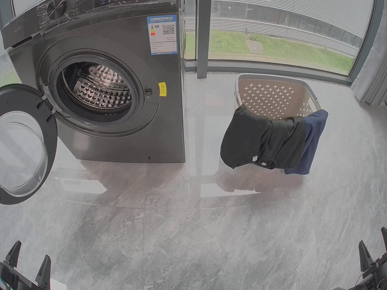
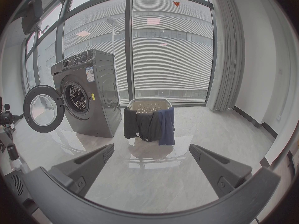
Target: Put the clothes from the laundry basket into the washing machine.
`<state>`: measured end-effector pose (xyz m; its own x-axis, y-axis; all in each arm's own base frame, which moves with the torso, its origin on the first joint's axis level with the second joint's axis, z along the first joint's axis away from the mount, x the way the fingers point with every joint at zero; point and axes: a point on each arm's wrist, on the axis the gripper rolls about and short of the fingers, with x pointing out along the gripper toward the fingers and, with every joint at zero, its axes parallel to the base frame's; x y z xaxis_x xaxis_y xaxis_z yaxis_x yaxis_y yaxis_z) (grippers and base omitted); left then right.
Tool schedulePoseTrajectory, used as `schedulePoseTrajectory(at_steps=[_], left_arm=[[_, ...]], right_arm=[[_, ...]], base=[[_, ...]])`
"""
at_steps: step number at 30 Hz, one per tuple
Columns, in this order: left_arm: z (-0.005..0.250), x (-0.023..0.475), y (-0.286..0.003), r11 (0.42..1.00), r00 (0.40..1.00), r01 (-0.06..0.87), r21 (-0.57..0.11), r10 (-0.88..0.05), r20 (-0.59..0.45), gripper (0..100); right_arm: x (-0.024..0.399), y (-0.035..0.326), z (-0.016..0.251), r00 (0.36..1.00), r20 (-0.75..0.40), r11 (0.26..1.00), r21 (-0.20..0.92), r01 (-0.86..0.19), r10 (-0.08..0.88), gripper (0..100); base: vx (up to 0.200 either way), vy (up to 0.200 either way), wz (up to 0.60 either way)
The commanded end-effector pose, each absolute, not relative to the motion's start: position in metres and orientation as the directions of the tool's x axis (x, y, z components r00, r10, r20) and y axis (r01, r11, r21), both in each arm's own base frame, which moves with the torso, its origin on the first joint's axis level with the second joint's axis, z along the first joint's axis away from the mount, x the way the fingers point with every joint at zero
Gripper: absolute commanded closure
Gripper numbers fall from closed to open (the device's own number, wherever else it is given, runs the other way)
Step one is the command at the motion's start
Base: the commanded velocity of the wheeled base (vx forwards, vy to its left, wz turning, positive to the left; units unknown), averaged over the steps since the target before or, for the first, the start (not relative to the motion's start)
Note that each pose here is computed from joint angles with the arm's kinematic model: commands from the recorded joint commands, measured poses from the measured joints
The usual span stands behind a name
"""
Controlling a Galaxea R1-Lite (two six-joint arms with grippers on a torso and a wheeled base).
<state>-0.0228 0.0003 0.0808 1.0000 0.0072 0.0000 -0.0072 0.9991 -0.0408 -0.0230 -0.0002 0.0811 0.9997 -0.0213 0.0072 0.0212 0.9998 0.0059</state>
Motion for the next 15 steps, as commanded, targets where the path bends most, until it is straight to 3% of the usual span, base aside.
schedulePoseTrajectory(at_steps=[1,9,15], left_arm=[[0.0761,-0.0222,0.0003,0.999,1.0,-0.008,-0.041,0.008,-0.008,0],[0.0761,-0.0222,0.0003,0.999,1.0,-0.008,-0.041,0.008,-0.008,0],[0.0761,-0.0222,0.0003,0.999,1.0,-0.008,-0.041,0.008,-0.008,0]], right_arm=[[-0.0221,-0.0002,0.0762,1.0,-0.005,1.0,0.006,0.022,-0.021,0],[-0.0221,-0.0002,0.0762,1.0,-0.005,1.0,0.006,0.022,-0.021,0],[-0.0221,-0.0002,0.0762,1.0,-0.005,1.0,0.006,0.022,-0.021,0]], base=[[0.0,0.0,0.0],[0.0,0.0,0.0],[0.0,-0.2,0.0]])
